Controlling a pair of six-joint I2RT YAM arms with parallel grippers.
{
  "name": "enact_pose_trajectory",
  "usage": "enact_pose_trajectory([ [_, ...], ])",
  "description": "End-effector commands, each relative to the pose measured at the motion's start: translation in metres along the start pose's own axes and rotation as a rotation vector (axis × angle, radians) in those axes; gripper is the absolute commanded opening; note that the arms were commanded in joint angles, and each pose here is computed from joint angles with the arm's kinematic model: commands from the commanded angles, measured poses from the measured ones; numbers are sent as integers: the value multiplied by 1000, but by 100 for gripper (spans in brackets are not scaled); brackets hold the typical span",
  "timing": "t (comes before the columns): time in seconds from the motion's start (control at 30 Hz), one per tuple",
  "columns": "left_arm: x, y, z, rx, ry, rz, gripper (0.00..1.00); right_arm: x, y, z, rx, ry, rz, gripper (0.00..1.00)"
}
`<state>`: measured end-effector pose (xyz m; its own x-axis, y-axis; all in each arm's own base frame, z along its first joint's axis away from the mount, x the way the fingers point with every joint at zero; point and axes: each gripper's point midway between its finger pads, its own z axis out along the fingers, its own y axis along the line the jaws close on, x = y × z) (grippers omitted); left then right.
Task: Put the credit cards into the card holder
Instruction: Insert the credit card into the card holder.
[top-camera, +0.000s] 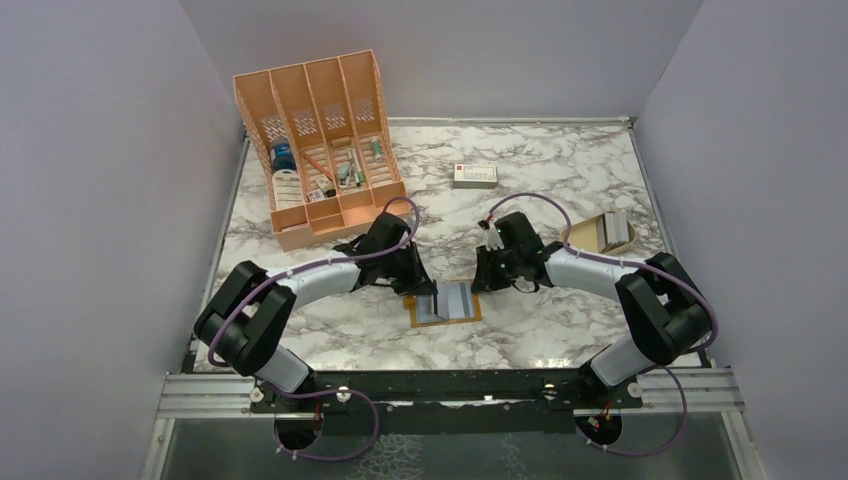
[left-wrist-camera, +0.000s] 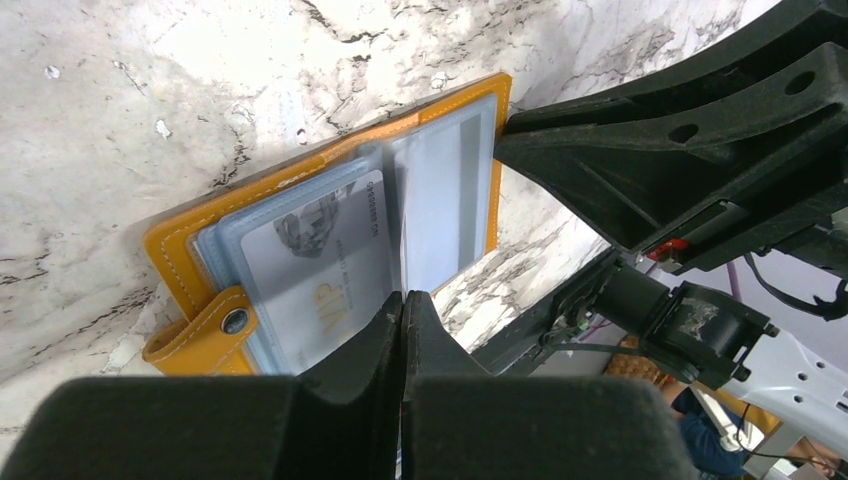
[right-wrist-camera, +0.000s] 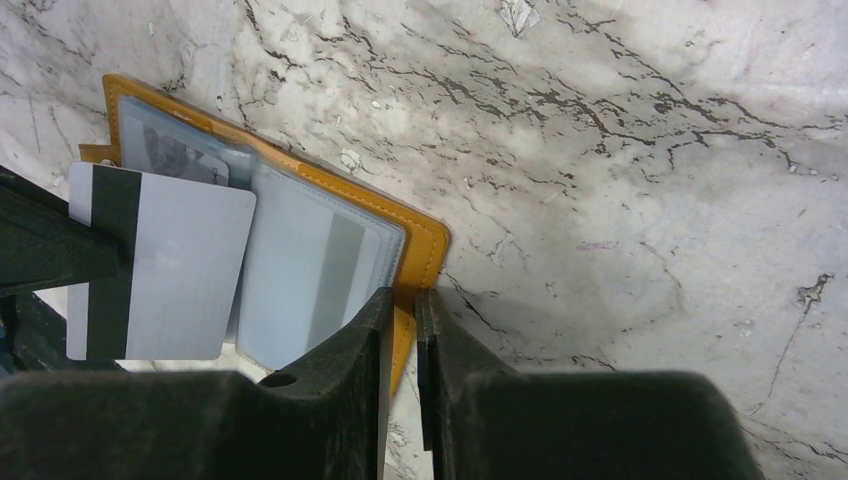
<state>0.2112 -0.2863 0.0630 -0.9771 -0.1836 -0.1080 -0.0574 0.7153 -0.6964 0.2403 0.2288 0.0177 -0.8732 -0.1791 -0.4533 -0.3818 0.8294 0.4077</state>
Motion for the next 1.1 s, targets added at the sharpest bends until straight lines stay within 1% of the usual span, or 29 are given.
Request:
enact_pose_trajectory([
  [0.0,1,-2,2,14,33,30,0,26,-14,5,46,66,4,15],
  [0.2,4,6,7,4,47,19,0,29,-15,5,52,66,12,15],
  [0.5,4,13,16,1,35,2,0,31,-13,2,49,72,27,15],
  [0.77,-3,20,12,-45,-16,11,0,32,-6,-5,22,61,47,16],
  [0.83,-4,22,13,-45,-24,10,0,32,-2,-8,4,56,59,17],
  [0.97,-2,27,18,-50,-16,7,0,31,3,-13,-12,42,86,25],
  [1.07,-1,27,21,-43,-13,7,0,27,10,-17,-36,21,111,29],
])
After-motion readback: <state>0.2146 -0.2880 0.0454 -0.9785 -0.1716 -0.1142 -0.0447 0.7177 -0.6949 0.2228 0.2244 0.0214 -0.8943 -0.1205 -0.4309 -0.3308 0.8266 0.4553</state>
